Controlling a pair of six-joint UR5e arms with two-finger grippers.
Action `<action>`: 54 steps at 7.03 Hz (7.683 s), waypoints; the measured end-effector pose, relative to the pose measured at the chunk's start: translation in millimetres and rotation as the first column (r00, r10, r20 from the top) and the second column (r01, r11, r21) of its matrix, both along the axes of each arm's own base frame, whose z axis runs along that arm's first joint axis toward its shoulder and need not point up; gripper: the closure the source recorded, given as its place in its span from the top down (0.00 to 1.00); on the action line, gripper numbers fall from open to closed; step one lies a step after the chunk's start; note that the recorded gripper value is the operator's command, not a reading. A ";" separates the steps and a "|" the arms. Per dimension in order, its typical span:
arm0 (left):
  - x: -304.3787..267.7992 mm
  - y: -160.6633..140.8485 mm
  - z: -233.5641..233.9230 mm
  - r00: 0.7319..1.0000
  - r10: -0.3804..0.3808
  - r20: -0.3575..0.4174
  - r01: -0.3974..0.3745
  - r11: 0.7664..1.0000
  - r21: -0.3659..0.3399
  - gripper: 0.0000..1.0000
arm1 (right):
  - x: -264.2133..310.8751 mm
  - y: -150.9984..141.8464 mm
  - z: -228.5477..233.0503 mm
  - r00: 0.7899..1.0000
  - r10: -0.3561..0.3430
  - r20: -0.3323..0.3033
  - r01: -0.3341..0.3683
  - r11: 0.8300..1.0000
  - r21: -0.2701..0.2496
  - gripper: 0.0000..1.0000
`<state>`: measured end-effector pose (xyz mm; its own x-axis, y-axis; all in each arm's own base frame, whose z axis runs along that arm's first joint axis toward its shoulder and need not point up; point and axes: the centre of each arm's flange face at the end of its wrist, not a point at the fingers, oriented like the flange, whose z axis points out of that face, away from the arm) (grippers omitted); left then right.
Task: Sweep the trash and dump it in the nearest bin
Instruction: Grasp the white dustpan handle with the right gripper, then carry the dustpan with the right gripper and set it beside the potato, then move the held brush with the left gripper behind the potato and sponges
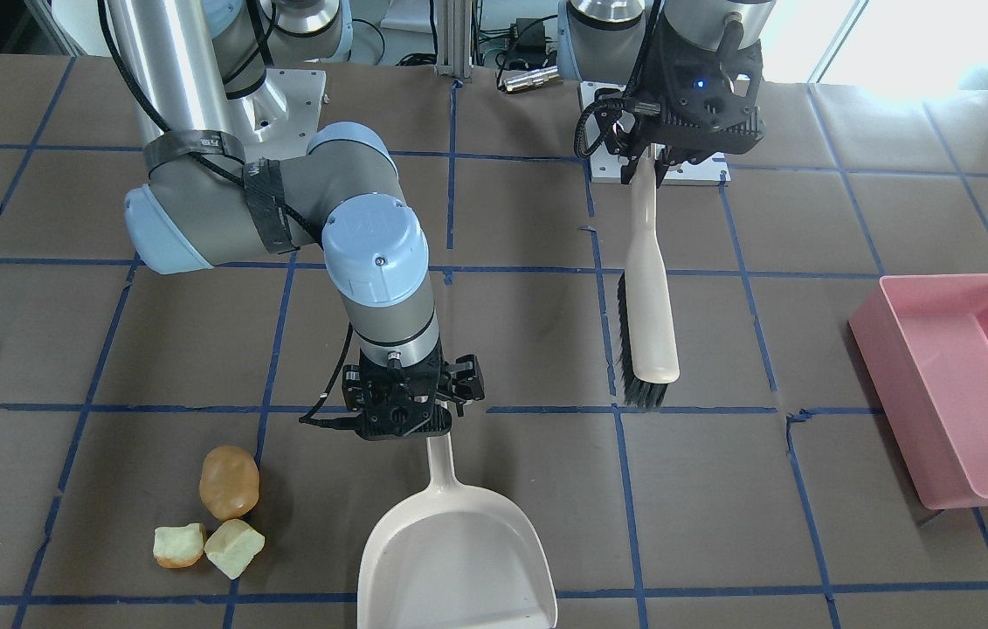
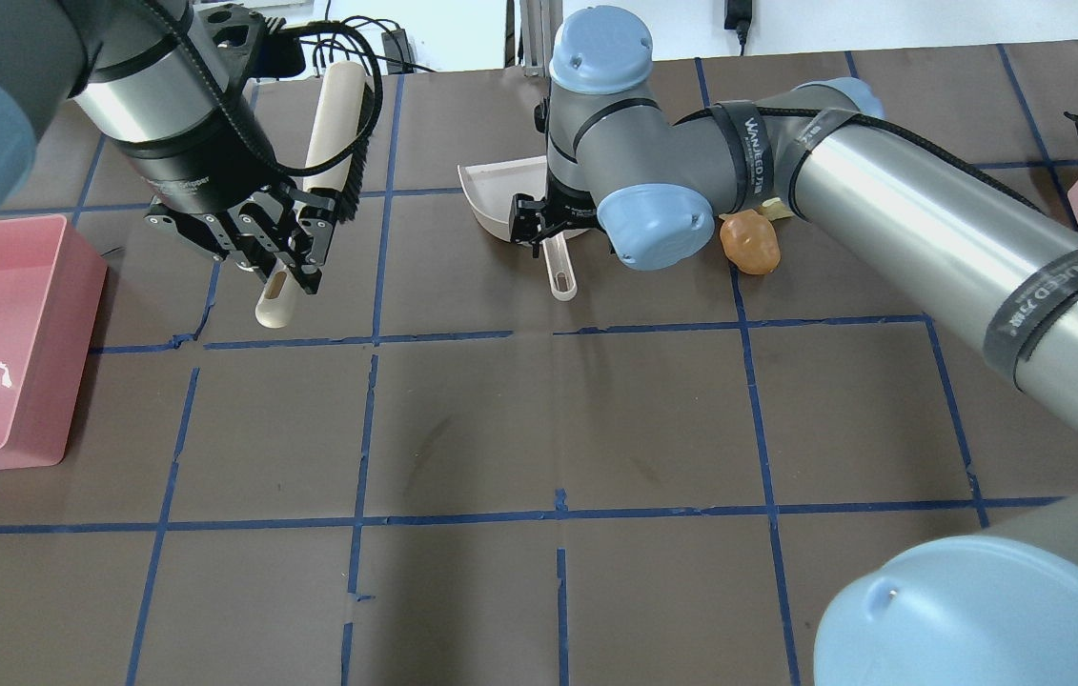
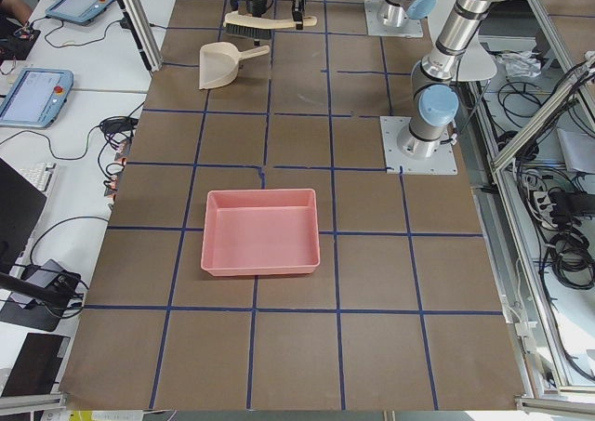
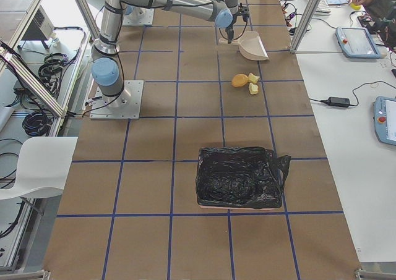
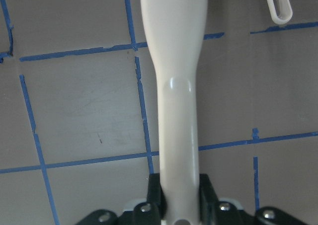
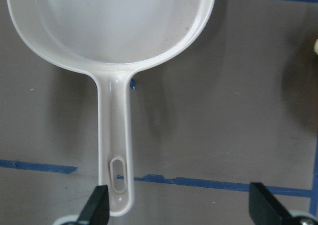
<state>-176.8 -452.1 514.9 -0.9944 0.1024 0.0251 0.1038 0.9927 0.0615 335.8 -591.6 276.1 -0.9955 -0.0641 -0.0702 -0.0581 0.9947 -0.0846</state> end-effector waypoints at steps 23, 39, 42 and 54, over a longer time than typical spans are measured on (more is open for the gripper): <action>0.0 0.1 -1.2 1.000 0.000 -0.001 0.000 1.000 0.001 0.01 | -327.5 -34.5 108.6 0.855 0.518 -0.034 -0.514 0.854 0.073 0.05; -1.2 0.4 -4.4 1.000 0.008 -0.004 -0.008 1.000 0.007 0.01 | -542.6 -81.3 -2.8 0.149 0.987 -0.065 -0.981 0.156 0.114 0.05; -13.2 -2.6 -17.2 0.997 0.071 -0.013 -0.071 0.997 0.032 0.00 | -546.5 -87.1 4.7 0.154 0.984 -0.085 -0.978 0.164 0.129 0.06; -375.3 -114.8 -215.3 0.784 0.617 -0.075 -0.611 0.787 0.086 0.00 | -535.9 -98.7 -12.6 0.155 0.986 -0.064 -0.980 0.162 0.113 0.06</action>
<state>-552.1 -566.9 299.6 -0.8392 -0.5331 0.1079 -0.5182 0.8439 0.1388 -200.1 -690.3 263.5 -0.1002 -0.9949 -0.0128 -0.9945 0.0998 0.0325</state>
